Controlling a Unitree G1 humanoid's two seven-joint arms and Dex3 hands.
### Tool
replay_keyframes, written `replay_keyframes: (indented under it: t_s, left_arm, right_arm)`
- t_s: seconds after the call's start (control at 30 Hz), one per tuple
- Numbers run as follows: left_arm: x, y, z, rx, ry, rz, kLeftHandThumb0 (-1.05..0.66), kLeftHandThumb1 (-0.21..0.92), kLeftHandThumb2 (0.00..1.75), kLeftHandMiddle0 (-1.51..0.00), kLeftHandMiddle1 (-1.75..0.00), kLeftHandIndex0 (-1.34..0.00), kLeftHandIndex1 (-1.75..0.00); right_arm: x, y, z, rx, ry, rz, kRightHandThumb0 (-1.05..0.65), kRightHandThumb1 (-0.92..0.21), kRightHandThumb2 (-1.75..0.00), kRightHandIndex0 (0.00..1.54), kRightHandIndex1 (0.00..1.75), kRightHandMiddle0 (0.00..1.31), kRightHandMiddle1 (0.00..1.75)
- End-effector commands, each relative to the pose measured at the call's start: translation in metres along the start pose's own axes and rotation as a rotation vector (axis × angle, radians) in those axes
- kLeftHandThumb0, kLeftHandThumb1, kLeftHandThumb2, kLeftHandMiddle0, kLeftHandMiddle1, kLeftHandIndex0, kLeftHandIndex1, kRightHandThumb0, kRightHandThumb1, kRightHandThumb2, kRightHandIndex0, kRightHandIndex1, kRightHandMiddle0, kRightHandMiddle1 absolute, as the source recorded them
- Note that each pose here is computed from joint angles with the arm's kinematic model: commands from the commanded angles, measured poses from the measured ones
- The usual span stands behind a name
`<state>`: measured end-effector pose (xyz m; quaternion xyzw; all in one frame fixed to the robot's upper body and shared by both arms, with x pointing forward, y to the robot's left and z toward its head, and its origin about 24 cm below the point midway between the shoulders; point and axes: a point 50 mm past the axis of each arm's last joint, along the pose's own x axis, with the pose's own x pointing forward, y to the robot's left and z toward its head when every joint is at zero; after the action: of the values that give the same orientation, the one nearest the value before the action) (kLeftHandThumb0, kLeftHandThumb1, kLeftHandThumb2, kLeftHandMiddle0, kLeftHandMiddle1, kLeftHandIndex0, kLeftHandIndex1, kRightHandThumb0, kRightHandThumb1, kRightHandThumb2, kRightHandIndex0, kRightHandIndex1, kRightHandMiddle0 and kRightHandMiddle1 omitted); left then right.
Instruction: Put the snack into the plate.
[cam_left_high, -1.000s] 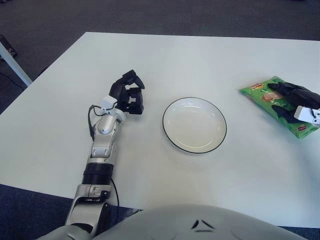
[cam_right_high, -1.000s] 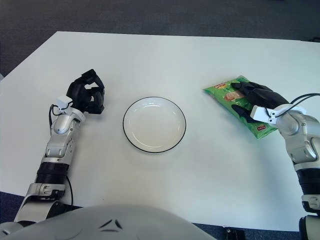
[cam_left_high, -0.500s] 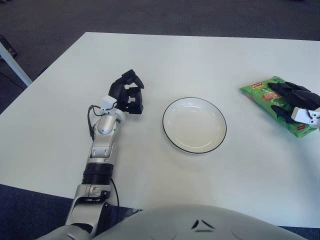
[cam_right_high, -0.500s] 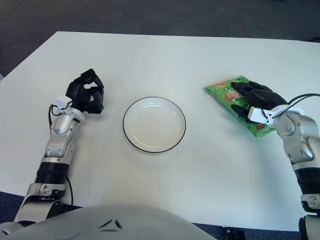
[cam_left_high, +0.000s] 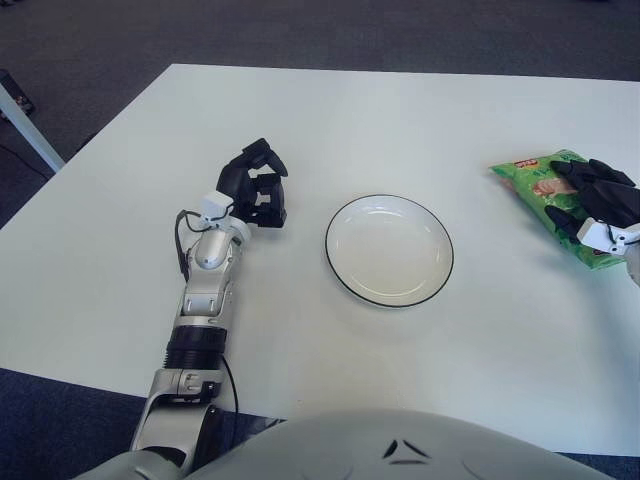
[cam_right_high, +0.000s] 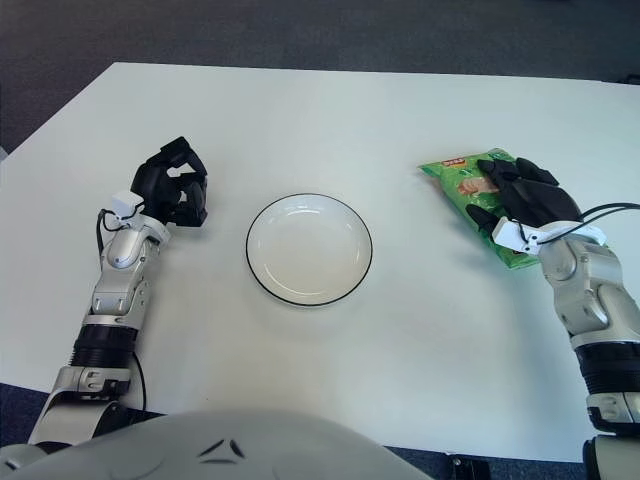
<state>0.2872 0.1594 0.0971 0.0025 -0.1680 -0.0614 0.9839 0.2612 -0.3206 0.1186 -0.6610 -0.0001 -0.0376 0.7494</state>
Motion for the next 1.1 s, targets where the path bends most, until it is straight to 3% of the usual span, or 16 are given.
replay_keyframes:
  t_s: [0.0, 0.03, 0.07, 0.13, 0.3, 0.37, 0.67, 0.9, 1.07]
  left_arm:
    - [-0.013, -0.001, -0.015, -0.014, 0.07, 0.03, -0.52, 0.22, 1.44, -1.32, -1.75, -0.69, -1.75]
    - [-0.013, -0.001, -0.015, -0.014, 0.07, 0.03, -0.51, 0.22, 1.44, -1.32, -1.75, -0.69, -1.75]
    - [-0.013, -0.001, -0.015, -0.013, 0.069, 0.03, -0.51, 0.22, 1.44, -1.32, -1.75, -0.69, -1.75]
    - [-0.013, -0.002, -0.015, -0.013, 0.069, 0.029, -0.51, 0.22, 1.43, -1.31, -1.75, -0.69, -1.75]
    - [-0.013, -0.003, -0.015, -0.015, 0.067, 0.03, -0.51, 0.22, 1.43, -1.31, -1.75, -0.69, -1.75]
    - [-0.013, -0.003, -0.015, -0.021, 0.068, 0.03, -0.51, 0.22, 1.43, -1.31, -1.75, -0.69, -1.75]
    - [-0.014, -0.004, -0.015, -0.026, 0.066, 0.026, -0.51, 0.23, 1.43, -1.31, -1.75, -0.69, -1.75]
    - [-0.014, -0.005, -0.015, -0.03, 0.065, 0.032, -0.51, 0.23, 1.42, -1.31, -1.75, -0.68, -1.75]
    - [-0.014, -0.006, -0.015, -0.033, 0.064, 0.033, -0.51, 0.23, 1.42, -1.31, -1.75, -0.68, -1.75]
  right_arm:
    - [-0.002, 0.001, 0.007, -0.011, -0.029, -0.124, -0.46, -0.8, -0.72, 0.0, 1.17, 0.23, 1.58]
    - [-0.002, 0.0, 0.009, -0.013, -0.032, -0.144, -0.44, -0.73, -0.8, 0.0, 1.37, 0.28, 1.64]
    - [-0.002, -0.001, 0.01, -0.013, -0.036, -0.178, -0.43, -0.71, -0.83, 0.0, 1.44, 0.3, 1.66]
    - [-0.002, -0.003, 0.012, -0.009, -0.04, -0.241, -0.18, -0.52, -1.04, 0.23, 1.54, 0.46, 1.71]
    - [-0.001, -0.007, 0.016, 0.03, -0.038, -0.375, -0.03, -0.12, -1.43, 0.75, 1.38, 0.71, 1.74]
    - [0.001, -0.008, 0.015, 0.058, -0.027, -0.386, -0.01, -0.06, -1.49, 0.84, 1.38, 0.72, 1.74]
    - [0.006, -0.02, 0.028, 0.293, -0.021, -0.384, 0.0, -0.02, -1.58, 0.91, 1.5, 0.63, 1.75]
    - [0.008, -0.033, 0.035, 0.433, -0.028, -0.356, 0.0, -0.08, -1.58, 0.8, 1.69, 0.57, 1.75]
    - [0.009, -0.039, 0.035, 0.476, -0.01, -0.328, 0.0, -0.03, -1.65, 0.81, 1.74, 0.61, 1.75]
